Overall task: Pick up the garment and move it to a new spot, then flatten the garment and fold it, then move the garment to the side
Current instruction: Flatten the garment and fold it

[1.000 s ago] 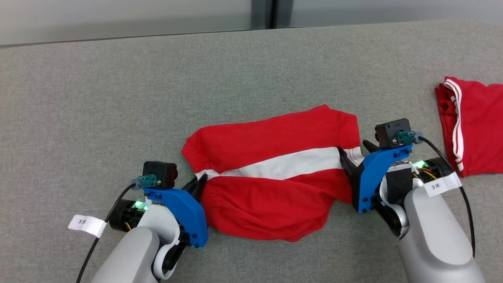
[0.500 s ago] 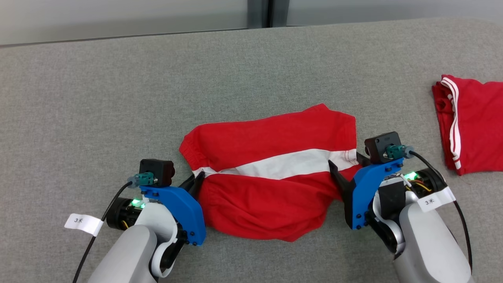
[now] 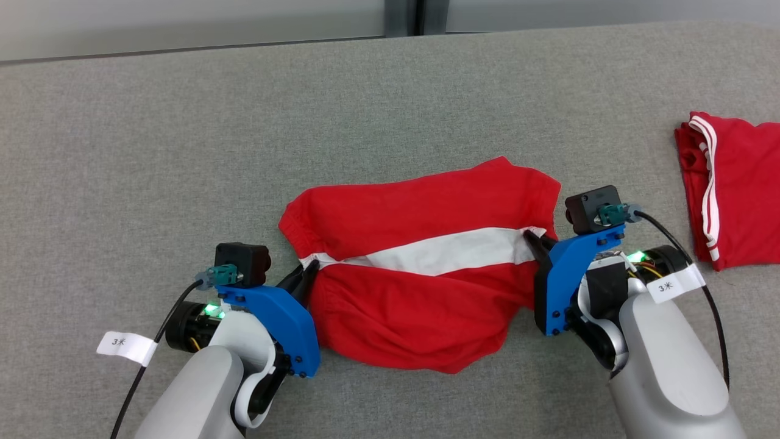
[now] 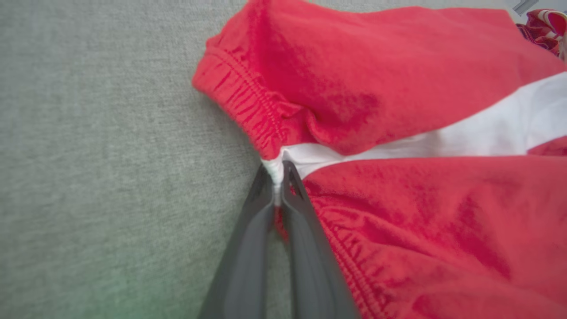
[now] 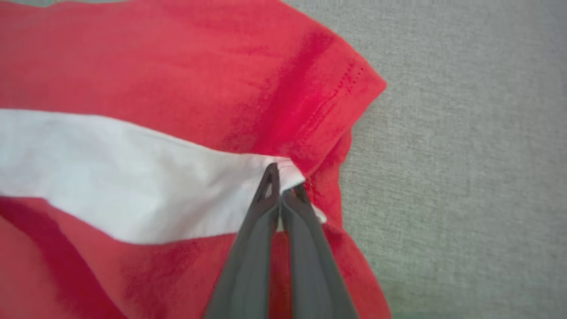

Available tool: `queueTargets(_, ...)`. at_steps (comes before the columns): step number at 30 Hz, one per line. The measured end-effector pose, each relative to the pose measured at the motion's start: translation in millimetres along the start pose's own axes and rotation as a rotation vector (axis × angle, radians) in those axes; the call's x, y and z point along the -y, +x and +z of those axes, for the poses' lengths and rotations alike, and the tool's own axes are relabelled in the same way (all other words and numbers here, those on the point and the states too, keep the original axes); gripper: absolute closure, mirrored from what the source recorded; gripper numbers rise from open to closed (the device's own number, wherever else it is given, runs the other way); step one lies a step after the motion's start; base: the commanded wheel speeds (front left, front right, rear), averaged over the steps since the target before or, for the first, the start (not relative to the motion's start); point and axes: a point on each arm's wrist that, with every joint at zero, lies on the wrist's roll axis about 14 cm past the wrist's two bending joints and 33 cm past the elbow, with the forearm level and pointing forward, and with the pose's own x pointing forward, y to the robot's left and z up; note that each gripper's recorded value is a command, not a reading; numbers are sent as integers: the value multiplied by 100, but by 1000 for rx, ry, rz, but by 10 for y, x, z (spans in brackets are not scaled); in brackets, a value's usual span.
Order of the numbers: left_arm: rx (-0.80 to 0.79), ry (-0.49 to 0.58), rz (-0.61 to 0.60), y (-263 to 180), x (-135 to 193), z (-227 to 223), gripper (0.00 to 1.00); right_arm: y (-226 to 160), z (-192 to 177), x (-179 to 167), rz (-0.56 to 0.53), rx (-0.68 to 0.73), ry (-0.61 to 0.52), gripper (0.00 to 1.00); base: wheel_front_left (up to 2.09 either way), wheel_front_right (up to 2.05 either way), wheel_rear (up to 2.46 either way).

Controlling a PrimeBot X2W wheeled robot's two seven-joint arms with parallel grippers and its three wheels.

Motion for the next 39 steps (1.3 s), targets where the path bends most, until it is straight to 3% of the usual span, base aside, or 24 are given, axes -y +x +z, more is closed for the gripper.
queueTargets(7,207,-58,-58,-124,149,479,100,-155,457,55,-2,181,51,100,0,0,0)
queueTargets(15,539,-132,-193,-647,402,1408,100,-811,1283,104,23,509,97,100,0,0,0)
queueTargets(20,626,-175,-288,-972,497,1892,100,-1183,1700,60,84,665,129,100,0,0,0)
queueTargets(23,630,-138,-297,-1037,452,2135,100,-1295,1962,112,87,737,106,100,0,0,0)
queueTargets(28,614,-139,-288,-759,263,2522,100,-1181,2427,145,140,828,115,100,0,0,0)
queueTargets(30,624,-108,-262,-577,154,2715,100,-1093,2659,214,108,876,31,100,0,0,0)
queueTargets(33,672,-85,-238,-437,49,2957,100,-1019,2911,281,103,960,31,100,0,0,0)
queueTargets(35,762,-49,-183,-361,-135,3264,100,-894,3177,269,65,1055,-93,100,0,0,0)
queueTargets(39,896,-26,-156,-357,-239,3597,100,-856,3456,226,63,1198,-150,100,0,0,0)
